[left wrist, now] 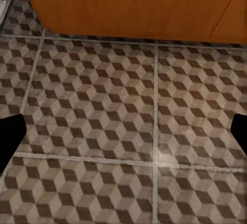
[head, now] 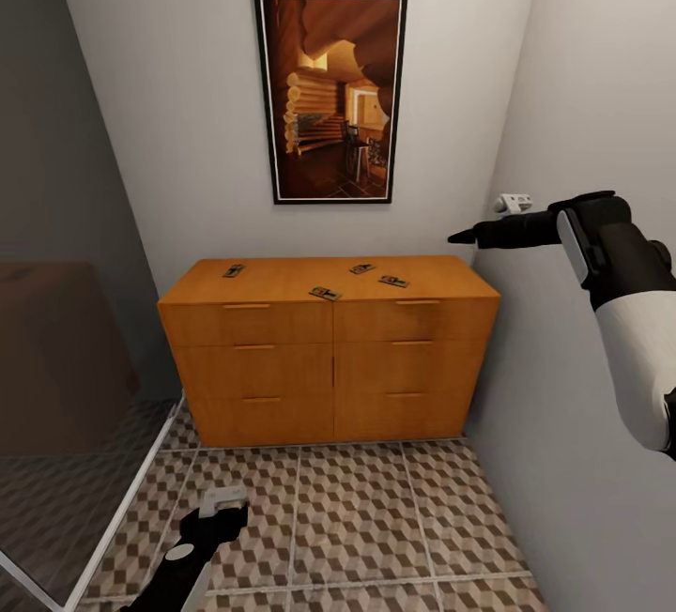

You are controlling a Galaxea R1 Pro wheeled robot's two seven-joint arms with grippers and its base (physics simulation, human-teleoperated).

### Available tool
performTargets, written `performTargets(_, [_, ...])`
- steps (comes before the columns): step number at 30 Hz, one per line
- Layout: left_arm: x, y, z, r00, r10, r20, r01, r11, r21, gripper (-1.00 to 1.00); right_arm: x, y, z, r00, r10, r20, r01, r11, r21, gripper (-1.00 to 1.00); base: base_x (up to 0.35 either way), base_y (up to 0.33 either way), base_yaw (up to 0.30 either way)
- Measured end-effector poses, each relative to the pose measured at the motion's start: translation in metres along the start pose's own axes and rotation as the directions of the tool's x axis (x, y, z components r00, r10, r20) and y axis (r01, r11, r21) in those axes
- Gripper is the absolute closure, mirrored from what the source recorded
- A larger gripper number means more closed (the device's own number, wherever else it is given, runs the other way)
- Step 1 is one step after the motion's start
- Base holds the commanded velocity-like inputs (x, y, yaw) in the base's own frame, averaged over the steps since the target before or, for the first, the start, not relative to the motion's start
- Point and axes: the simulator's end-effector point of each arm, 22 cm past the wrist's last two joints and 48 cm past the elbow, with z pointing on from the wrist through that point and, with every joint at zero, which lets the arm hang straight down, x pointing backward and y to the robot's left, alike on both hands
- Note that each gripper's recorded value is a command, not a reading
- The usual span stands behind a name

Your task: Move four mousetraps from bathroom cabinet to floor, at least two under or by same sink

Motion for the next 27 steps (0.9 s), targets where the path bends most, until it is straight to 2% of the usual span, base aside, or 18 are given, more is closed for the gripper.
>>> performTargets(8, [0.000, 0.000, 0.000, 1.000, -0.001, 0.000, 0.001, 1.000, -0.001, -1.00, 0.006, -0.004, 0.002, 1.000, -0.016, -0.021, 0.016, 1.000, 0.021, -1.00, 0.032, -0.084, 0.000])
performTargets(23, [0.008, 0.000, 0.000, 1.000, 0.000, -0.017, 0.000, 1.000, -0.001, -1.00, 0.018, 0.001, 0.010, 0.999, -0.019, -0.047, 0.020, 1.000, 0.014, -1.00, 0.015, -0.003, 0.000])
performTargets(27, [0.009, 0.000, 0.000, 1.000, 0.000, -0.019, -0.001, 1.000, -0.001, -1.00, 0.026, 0.013, 0.019, 0.994, -0.065, -0.085, 0.066, 0.998, 0.008, -1.00, 0.159, 0.000, 0.000])
